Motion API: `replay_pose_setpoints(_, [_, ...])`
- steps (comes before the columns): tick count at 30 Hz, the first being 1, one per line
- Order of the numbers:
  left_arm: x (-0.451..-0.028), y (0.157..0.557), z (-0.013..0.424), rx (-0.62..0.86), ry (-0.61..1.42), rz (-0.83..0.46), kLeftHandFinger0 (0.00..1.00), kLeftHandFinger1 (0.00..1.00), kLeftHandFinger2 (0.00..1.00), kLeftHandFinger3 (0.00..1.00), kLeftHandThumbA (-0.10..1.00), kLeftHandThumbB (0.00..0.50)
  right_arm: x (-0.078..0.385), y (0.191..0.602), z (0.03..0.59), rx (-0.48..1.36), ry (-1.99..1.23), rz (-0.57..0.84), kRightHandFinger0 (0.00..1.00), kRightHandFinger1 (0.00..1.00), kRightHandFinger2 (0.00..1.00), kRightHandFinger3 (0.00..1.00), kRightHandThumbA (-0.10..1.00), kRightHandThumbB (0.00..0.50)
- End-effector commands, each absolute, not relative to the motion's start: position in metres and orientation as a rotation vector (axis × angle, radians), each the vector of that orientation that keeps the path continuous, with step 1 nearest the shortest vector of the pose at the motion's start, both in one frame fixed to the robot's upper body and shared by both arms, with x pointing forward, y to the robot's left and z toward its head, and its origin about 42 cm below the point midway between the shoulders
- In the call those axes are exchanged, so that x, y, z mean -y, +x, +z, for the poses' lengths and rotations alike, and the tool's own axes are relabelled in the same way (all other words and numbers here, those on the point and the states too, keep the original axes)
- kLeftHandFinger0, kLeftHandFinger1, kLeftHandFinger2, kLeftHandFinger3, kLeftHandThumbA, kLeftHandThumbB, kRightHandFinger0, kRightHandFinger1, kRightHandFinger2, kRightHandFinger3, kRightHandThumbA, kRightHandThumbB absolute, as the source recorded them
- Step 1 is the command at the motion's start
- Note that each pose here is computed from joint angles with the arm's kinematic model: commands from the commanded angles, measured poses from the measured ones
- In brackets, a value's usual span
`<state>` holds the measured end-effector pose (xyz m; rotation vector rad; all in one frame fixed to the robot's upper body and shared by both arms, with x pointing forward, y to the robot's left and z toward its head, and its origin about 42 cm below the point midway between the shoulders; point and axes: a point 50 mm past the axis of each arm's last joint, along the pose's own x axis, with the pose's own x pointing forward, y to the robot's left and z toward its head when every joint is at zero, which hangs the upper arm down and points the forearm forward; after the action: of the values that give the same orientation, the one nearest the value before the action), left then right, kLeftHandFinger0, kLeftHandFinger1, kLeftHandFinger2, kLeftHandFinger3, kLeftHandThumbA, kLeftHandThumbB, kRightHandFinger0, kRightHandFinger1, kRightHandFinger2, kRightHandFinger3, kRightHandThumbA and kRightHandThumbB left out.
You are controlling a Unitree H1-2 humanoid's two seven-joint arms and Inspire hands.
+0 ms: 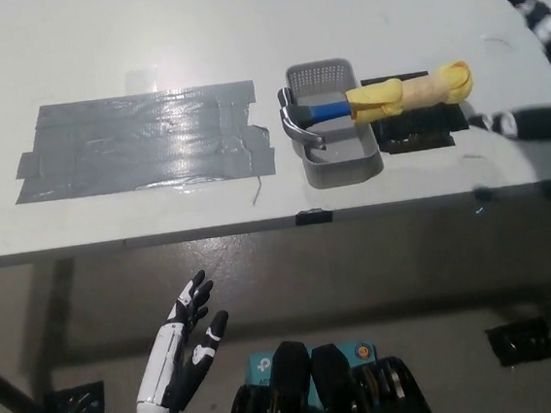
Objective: The robot picks the hammer placed on top of the gray container with right hand and places it on the grey area of the desk
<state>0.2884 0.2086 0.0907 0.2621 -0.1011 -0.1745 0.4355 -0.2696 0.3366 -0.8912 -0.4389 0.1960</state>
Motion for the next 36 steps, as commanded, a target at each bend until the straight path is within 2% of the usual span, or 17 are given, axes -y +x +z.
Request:
replay_pose_setpoints(1, [-0.206,0.292,0.101,0.156,0.272,-0.185,1.00,1.00,1.00,1.00,0.85,0.133,0.259,0.483,0.377,0.224,-1.132,0.285,1.00,1.00,1.00,1.00,1.00,0.305])
replay_pose_setpoints(7, [-0.206,0.294,0.103,0.163,0.272,-0.185,1.00,1.00,1.00,1.00,0.84,0.130,0.236,0.525,0.379,0.090,-1.248,0.350,1.00,1.00,1.00,1.00,1.00,0.318])
replay_pose_setpoints(11, [-0.205,0.294,0.103,0.164,0.269,-0.185,1.00,1.00,1.00,1.00,0.83,0.129,0.217,0.543,0.376,0.048,-1.295,0.381,1.00,1.00,1.00,1.00,1.00,0.353])
replay_pose_setpoints(16, [-0.207,0.294,0.104,0.178,0.262,-0.188,1.00,1.00,1.00,1.00,0.82,0.119,0.193,0.554,0.368,0.009,-1.341,0.400,1.00,1.00,1.00,1.00,1.00,0.364])
replay_pose_setpoints(23, [-0.209,0.293,0.105,0.164,0.274,-0.184,1.00,1.00,1.00,1.00,0.84,0.149,0.178,0.567,0.363,-0.043,-1.356,0.393,1.00,1.00,1.00,1.00,1.00,0.357])
replay_pose_setpoints(29, [-0.208,0.294,0.105,0.174,0.277,-0.184,1.00,1.00,1.00,1.00,0.83,0.141,0.168,0.571,0.365,-0.065,-1.399,0.389,1.00,1.00,1.00,1.00,1.00,0.373])
replay_pose_setpoints(31, [-0.208,0.293,0.105,0.175,0.275,-0.185,1.00,1.00,1.00,1.00,0.82,0.132,0.166,0.572,0.362,-0.070,-1.410,0.395,1.00,1.00,1.00,1.00,1.00,0.354])
replay_pose_setpoints(36, [-0.208,0.293,0.105,0.175,0.278,-0.185,1.00,1.00,1.00,1.00,0.81,0.125,0.161,0.575,0.359,-0.087,-1.421,0.393,1.00,1.00,1.00,1.00,1.00,0.354])
